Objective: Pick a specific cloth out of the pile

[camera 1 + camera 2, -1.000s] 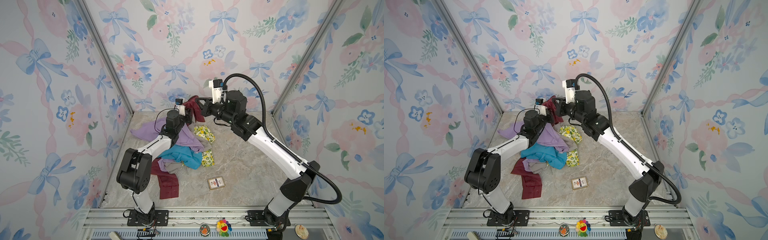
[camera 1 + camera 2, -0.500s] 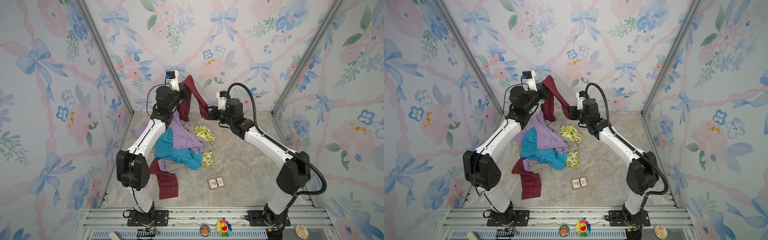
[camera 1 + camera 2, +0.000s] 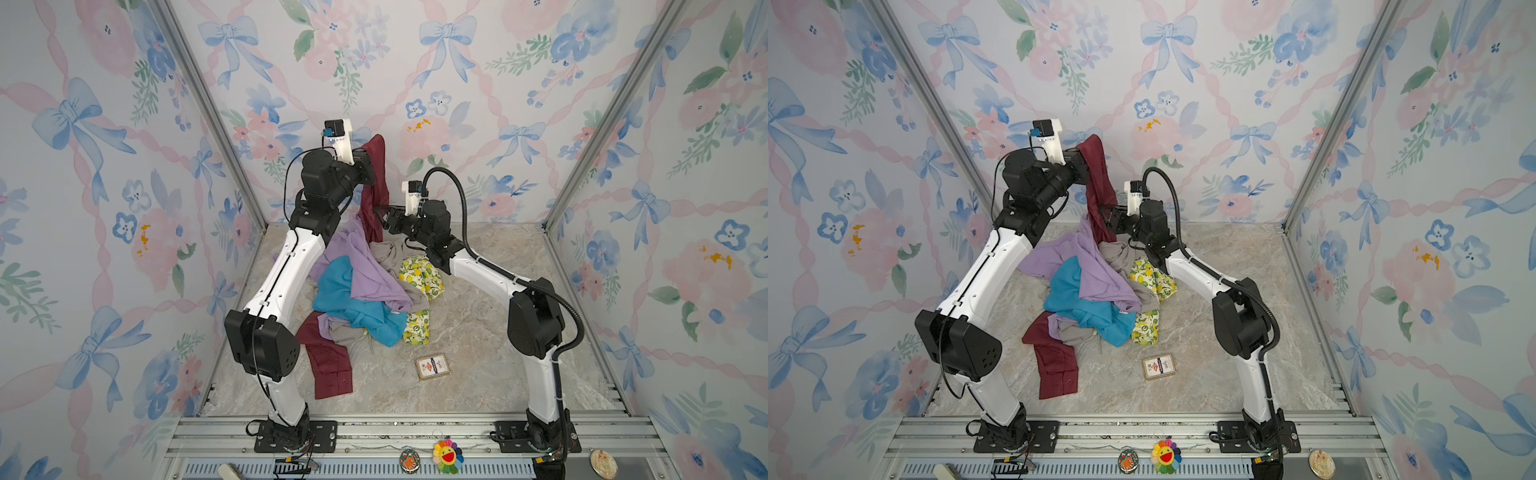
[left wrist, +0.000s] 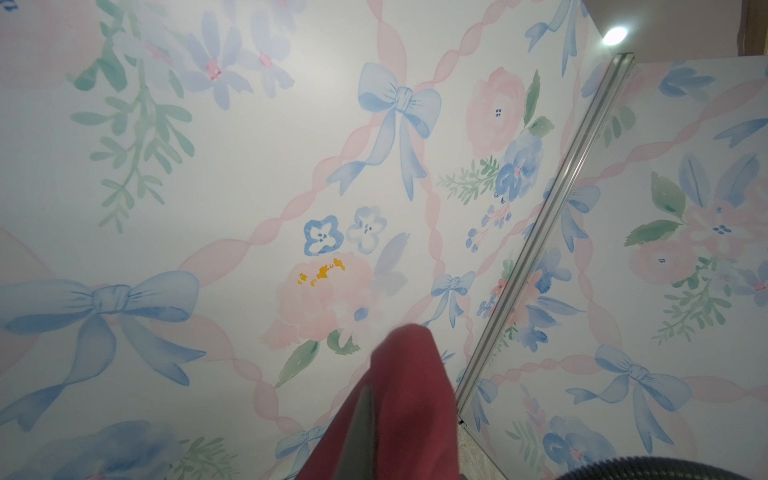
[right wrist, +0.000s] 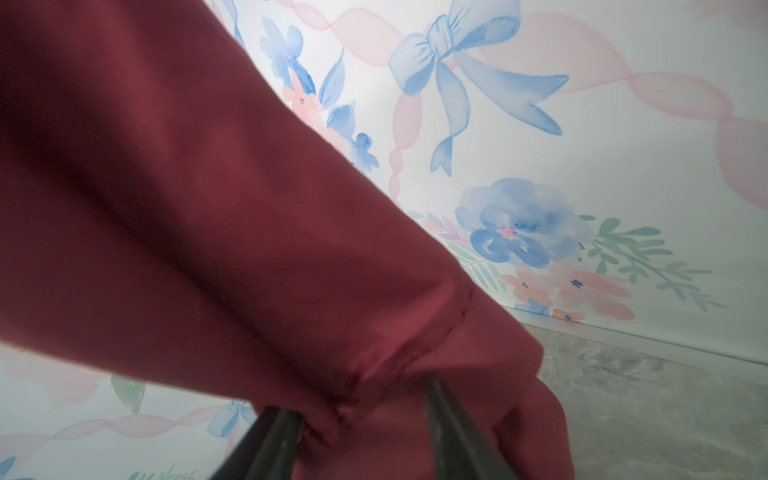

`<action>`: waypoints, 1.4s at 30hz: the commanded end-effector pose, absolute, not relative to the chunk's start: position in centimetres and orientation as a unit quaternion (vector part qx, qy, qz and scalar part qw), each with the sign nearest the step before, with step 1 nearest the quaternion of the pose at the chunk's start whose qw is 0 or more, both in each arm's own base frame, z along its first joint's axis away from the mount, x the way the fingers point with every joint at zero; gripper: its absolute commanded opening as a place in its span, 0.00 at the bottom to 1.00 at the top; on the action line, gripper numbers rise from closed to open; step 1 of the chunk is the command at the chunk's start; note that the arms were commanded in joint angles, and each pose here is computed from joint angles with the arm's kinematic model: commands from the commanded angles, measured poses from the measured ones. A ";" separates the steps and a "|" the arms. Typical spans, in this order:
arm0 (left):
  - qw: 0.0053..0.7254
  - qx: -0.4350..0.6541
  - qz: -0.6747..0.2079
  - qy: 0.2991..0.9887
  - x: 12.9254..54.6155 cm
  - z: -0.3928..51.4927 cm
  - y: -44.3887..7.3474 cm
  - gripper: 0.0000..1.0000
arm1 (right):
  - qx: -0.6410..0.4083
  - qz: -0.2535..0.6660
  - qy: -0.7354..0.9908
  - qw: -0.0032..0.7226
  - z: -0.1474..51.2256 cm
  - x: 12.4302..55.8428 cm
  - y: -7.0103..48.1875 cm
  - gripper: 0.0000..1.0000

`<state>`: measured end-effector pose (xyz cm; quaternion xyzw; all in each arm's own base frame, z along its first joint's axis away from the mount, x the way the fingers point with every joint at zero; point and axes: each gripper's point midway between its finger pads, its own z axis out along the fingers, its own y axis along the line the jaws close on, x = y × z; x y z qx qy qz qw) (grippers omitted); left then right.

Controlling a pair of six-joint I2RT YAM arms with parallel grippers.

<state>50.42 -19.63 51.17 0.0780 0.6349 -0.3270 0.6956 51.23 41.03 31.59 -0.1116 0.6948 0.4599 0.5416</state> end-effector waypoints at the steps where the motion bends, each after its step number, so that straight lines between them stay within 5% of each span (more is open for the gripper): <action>1: 0.735 0.088 -0.333 0.584 46.8 55.6 -18.3 0.00 | -0.132 0.462 0.667 0.570 30.7 51.2 42.5 0.63; 11: 0.707 0.089 -0.338 0.615 45.6 52.0 -18.5 0.00 | -0.158 0.447 0.620 0.625 29.8 52.8 45.7 0.80; 19: 0.698 0.071 -0.332 0.631 44.2 50.2 -16.1 0.00 | -0.165 0.477 0.594 0.627 30.7 54.1 47.7 0.47; 23: 0.690 0.062 -0.327 0.643 43.7 48.7 -15.1 0.00 | -0.178 0.489 0.582 0.625 31.6 53.8 48.6 0.01; 40: 0.662 0.003 -0.267 0.700 44.8 40.2 -10.1 0.00 | -0.118 0.436 0.558 0.697 44.8 53.2 39.5 0.00; 42: 0.662 0.002 -0.268 0.700 44.7 39.6 -10.2 0.11 | -0.119 0.428 0.558 0.701 46.6 53.1 38.8 0.00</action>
